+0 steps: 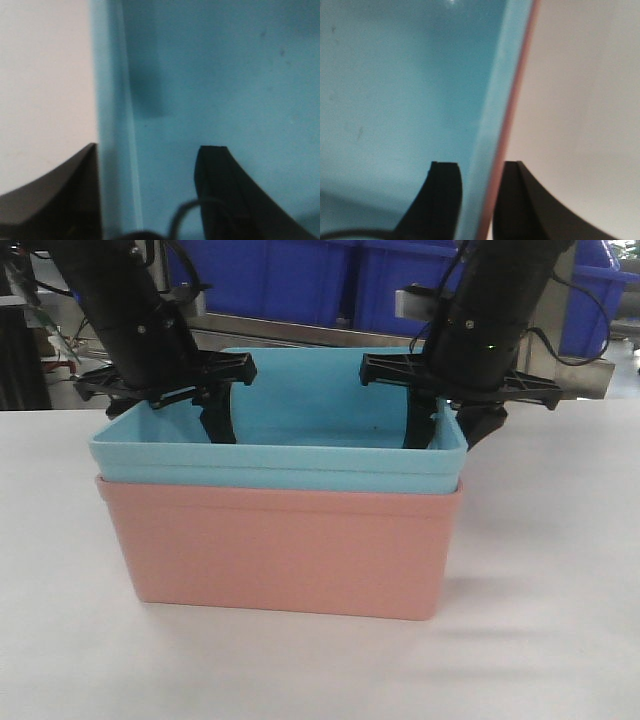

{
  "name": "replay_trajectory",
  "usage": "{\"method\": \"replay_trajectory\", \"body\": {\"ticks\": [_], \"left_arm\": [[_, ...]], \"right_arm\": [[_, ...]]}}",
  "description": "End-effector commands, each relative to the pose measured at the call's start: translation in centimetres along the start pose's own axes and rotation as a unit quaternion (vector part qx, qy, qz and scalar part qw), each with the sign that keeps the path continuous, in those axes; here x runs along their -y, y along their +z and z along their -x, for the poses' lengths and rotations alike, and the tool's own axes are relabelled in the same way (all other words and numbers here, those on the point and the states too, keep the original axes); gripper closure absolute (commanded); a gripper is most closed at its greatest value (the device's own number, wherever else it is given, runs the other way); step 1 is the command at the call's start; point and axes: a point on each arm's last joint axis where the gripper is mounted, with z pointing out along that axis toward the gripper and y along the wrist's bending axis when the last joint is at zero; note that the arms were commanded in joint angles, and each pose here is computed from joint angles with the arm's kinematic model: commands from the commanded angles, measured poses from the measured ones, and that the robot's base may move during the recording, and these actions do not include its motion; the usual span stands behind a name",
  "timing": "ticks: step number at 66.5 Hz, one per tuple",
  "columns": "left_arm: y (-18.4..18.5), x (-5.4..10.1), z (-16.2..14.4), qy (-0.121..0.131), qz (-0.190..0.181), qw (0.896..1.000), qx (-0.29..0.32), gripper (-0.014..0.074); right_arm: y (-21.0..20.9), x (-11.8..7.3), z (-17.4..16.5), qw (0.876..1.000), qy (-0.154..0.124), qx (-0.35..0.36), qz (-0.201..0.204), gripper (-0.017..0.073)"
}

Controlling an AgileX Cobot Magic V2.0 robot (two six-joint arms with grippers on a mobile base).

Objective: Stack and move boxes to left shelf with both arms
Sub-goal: 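Lower both grippers onto opposite rims of the stacked bins, then grip the stacked bins with both grippers and lift them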

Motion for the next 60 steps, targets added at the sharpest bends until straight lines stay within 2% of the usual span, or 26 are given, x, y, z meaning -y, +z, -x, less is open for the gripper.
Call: {"method": "replay_trajectory", "body": {"ticks": [1, 7, 16, 28, 40, 49, 60], "left_arm": [[-1.6, -0.2, 0.8, 0.017, 0.012, 0.999, 0.029, 0.05], [-1.6, -0.2, 0.8, 0.017, 0.012, 0.999, 0.028, 0.0614], [-1.9, -0.2, 0.7, 0.01, 0.012, 1.0, 0.017, 0.0596], [-4.7, 0.2, 1.2, -0.023, 0.01, 0.999, 0.039, 0.0596], [-9.4, 0.8, 1.5, -0.055, 0.003, 0.995, 0.085, 0.0596], [-12.3, 0.6, 1.2, -0.077, 0.026, 0.991, 0.104, 0.0596], [-15.9, 0.9, 0.5, -0.09, 0.029, 0.988, 0.12, 0.0596]], "right_arm": [[-2.0, -0.6, 1.0, 0.999, -0.006, 0.037, 0.009, 0.0512], [-2.0, -0.6, 1.0, 0.999, -0.007, 0.037, 0.008, 0.0503], [-2.2, -0.5, 1.0, 0.999, -0.01, 0.039, 0.006, 0.0503], [-3.6, -0.5, 1.1, 0.998, -0.024, 0.049, -0.003, 0.0503], [-7.1, -0.6, 1.3, 0.995, -0.034, 0.089, -0.014, 0.0503], [-10.5, -0.5, 1.3, 0.991, -0.04, 0.124, -0.031, 0.0503], [-14.4, -0.5, 0.7, 0.985, -0.051, 0.158, -0.042, 0.0503]]}}
